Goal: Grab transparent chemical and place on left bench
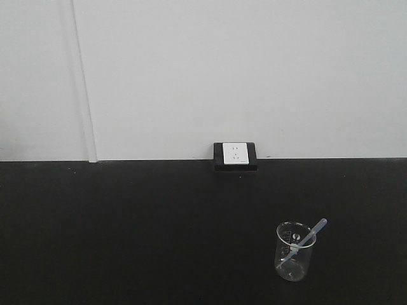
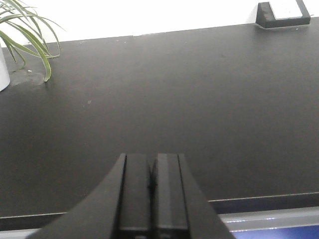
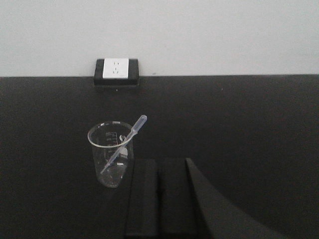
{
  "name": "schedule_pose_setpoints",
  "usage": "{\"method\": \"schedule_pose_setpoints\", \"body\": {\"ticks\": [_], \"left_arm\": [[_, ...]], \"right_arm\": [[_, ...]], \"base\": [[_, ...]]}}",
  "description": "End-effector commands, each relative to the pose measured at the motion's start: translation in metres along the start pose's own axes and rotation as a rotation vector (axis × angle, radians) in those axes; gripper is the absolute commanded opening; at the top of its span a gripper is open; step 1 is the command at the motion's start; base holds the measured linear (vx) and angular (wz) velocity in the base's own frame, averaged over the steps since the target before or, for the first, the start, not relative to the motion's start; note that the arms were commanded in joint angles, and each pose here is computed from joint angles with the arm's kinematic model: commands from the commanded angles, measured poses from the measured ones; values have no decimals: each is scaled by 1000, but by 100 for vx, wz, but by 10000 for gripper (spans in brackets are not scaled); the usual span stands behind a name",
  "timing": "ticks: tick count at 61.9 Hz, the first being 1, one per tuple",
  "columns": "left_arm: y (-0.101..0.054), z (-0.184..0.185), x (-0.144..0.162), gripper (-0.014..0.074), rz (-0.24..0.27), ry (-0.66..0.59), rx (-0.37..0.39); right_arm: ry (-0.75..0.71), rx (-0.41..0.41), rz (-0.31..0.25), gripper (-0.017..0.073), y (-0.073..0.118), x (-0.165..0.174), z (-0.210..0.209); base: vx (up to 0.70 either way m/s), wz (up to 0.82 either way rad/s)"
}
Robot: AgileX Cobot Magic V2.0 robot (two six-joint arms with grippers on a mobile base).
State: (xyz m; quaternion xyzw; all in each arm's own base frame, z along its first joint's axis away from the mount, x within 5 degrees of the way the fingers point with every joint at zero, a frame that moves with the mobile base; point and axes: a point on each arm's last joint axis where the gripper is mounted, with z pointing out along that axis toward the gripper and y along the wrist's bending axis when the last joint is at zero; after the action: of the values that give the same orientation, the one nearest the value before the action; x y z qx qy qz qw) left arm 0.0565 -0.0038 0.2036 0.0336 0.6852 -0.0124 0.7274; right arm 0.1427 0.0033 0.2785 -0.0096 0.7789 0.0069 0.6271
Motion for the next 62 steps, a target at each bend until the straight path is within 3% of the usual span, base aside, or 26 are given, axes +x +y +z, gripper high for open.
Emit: {"method": "schedule_pose_setpoints", "body": {"ticks": [1,15,29,33,44,54,62], "left_arm": [[0,-1,-3,-3,-9,-81,-2],[0,-1,-3,-3,-9,-81,-2],[0,-1,-3,-3,-9,-81,-2],[0,-1,-3,-3,-9,-81,-2],[0,-1,-3,-3,-9,-81,-2],[0,-1,-3,-3,-9,-81,-2],[0,-1,-3,-3,-9,-81,-2]], "right_arm": [[-98,-13,-1,85,1,-21,19],[-12,-22,11,277,1,-16,61],[-166,-66,31,461,5,-9,99],[-199,-80,62,466,6,-5,109],[-198,-125,210,461,8,18,139],[-162,-157,196,461,12,29,173],[-158,-158,221,461,11,27,201]], "base": [[0,0],[0,0],[0,0],[0,0],[0,0],[0,0],[0,0]]}}
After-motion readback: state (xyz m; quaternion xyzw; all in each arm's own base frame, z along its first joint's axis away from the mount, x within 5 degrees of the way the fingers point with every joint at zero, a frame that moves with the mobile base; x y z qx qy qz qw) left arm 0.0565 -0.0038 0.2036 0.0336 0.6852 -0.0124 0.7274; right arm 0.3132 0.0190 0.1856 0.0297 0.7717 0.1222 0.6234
